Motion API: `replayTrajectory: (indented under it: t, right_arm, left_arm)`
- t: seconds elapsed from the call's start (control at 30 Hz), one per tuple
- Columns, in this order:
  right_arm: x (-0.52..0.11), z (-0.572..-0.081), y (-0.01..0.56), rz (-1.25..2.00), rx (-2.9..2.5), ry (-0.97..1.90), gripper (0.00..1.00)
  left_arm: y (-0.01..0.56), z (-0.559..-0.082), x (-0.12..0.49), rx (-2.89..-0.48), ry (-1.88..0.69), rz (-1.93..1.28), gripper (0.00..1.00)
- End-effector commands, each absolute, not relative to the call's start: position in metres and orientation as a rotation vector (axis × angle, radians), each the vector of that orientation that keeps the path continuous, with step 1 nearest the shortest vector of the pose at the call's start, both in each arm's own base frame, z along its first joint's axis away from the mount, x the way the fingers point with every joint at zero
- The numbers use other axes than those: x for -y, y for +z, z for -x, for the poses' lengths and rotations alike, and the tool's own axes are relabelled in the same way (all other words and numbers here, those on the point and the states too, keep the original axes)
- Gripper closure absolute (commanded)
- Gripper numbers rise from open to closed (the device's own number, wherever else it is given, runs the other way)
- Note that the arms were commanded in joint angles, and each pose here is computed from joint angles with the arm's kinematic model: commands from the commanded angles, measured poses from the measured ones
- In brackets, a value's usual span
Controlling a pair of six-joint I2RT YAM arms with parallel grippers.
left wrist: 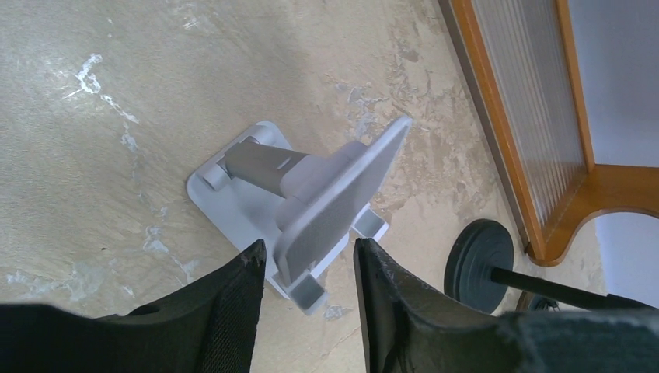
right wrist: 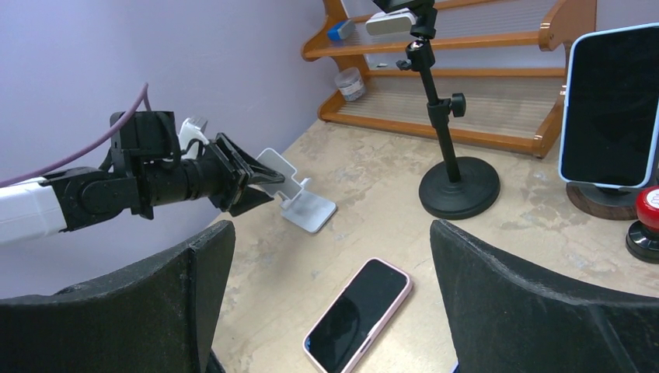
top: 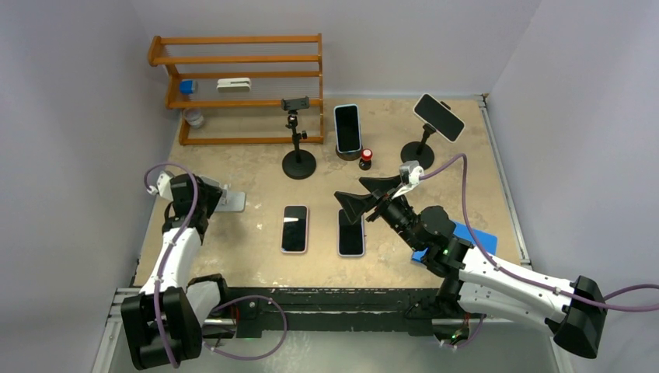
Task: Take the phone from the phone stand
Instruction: Pick up the phone stand at the center of the board, then place the phone stand at the center of the board.
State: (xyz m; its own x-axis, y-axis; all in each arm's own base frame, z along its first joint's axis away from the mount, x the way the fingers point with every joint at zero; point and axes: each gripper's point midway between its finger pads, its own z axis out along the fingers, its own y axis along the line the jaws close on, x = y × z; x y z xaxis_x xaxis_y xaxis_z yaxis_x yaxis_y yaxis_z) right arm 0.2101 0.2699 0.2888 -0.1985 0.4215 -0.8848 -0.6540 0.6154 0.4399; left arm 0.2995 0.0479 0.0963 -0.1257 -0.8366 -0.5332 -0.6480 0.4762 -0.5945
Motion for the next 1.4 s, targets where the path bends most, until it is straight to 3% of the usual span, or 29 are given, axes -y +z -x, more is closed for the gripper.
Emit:
replayTrajectory:
  t: [0.0,0.33,0.63,0.87,1.07,1.37]
  right_arm:
    - [-0.266,-0.21,0.305,0.193,-1.419,0.986,0.04]
    - [-0.263,-0.21,0.306,0.187,-1.416,0.976,0.04]
    - [-0.262,-0.21,0.31,0.189,-1.402,0.973,0.05]
    - [-0.263,-0.21,0.31,0.195,-1.404,0.974,0.05]
    - [-0.266,-0.21,0.31,0.203,-1.407,0.979,0.05]
    - [-0.263,-0.207,0.315,0.207,-1.404,0.985,0.05]
  left_arm:
    - [0.102,-0.309,-0.053,-1.789,-0.325,1.256,0.58]
    - [0.108,-0.313,-0.05,-1.784,-0.352,1.203,0.72]
    - [0.134,-0.325,-0.043,-1.748,-0.406,1.048,1.0]
    - [0.175,-0.344,-0.029,-1.699,-0.502,0.852,1.0]
    - [0.22,-0.372,0.007,-1.583,-0.661,0.448,1.0]
    - [0.225,-0.41,0.048,-1.554,-0.708,-0.068,1.0]
